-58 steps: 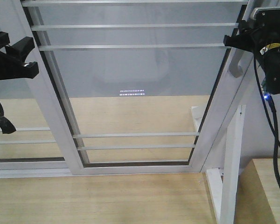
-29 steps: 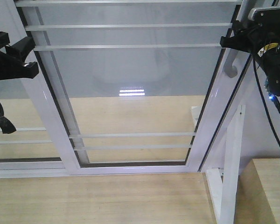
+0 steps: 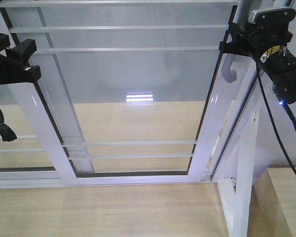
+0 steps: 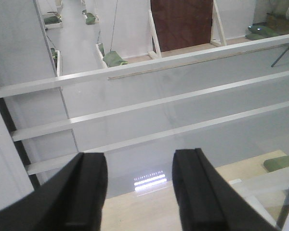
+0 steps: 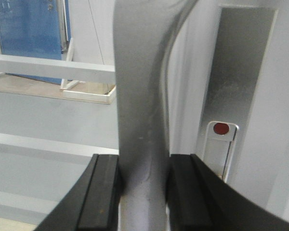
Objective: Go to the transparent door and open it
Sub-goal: 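Close the right gripper around the vertical silver door handle, then pull the handle with the right gripper, sliding the door open partway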
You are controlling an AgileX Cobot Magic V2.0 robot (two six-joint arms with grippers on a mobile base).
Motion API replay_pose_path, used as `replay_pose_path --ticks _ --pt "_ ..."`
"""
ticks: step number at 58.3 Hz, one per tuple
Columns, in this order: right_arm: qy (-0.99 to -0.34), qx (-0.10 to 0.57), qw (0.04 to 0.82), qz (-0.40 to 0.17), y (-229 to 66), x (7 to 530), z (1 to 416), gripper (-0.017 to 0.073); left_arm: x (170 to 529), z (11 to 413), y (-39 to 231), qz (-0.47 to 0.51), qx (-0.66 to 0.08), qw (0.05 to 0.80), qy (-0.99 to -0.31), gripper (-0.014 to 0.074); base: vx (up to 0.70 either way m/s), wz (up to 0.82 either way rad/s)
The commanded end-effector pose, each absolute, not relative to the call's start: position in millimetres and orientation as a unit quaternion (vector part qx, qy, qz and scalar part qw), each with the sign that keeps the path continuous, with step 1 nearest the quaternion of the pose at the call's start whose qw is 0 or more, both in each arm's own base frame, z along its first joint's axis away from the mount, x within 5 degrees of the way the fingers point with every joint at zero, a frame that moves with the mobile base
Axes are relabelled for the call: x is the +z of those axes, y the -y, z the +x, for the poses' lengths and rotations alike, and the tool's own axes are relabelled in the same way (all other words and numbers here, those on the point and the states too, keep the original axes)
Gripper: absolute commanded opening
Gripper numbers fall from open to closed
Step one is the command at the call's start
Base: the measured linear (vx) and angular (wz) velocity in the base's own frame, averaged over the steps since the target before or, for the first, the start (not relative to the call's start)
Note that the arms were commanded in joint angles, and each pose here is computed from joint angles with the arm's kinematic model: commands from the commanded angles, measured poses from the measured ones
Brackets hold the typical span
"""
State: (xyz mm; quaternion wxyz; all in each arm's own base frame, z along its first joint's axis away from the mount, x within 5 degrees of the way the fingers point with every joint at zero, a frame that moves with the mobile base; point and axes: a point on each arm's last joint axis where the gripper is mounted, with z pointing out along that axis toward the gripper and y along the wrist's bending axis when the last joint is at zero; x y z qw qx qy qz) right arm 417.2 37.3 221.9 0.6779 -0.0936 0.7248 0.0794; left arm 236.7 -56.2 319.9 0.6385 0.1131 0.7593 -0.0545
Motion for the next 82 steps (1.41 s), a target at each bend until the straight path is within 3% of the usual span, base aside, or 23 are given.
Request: replay_pose_path --ticks 1,27,49,65,82 --pt "-0.651 0.111 0.732 -0.170 -74 258 408 0.0246 342 236 56 0.103 -0.060 0.686 -0.718 0.0451 0.00 0.00" --pt "-0.638 0.152 0.727 -0.204 -117 259 398 0.0246 342 236 56 0.103 -0.060 0.686 -0.718 0.0451 0.00 0.00" --pt "-0.661 0.129 0.713 -0.197 -110 276 391 0.0243 338 236 55 0.106 -0.058 0.669 -0.733 0.0451 0.00 0.00" --pt "-0.667 0.111 0.709 -0.201 -99 295 351 0.0243 322 250 59 0.109 -0.057 0.648 -0.752 0.0451 0.00 0.00" --pt "-0.673 0.099 0.702 -0.210 -89 291 307 0.0243 291 280 101 0.138 -0.104 0.665 -0.726 0.0451 0.00 0.00"
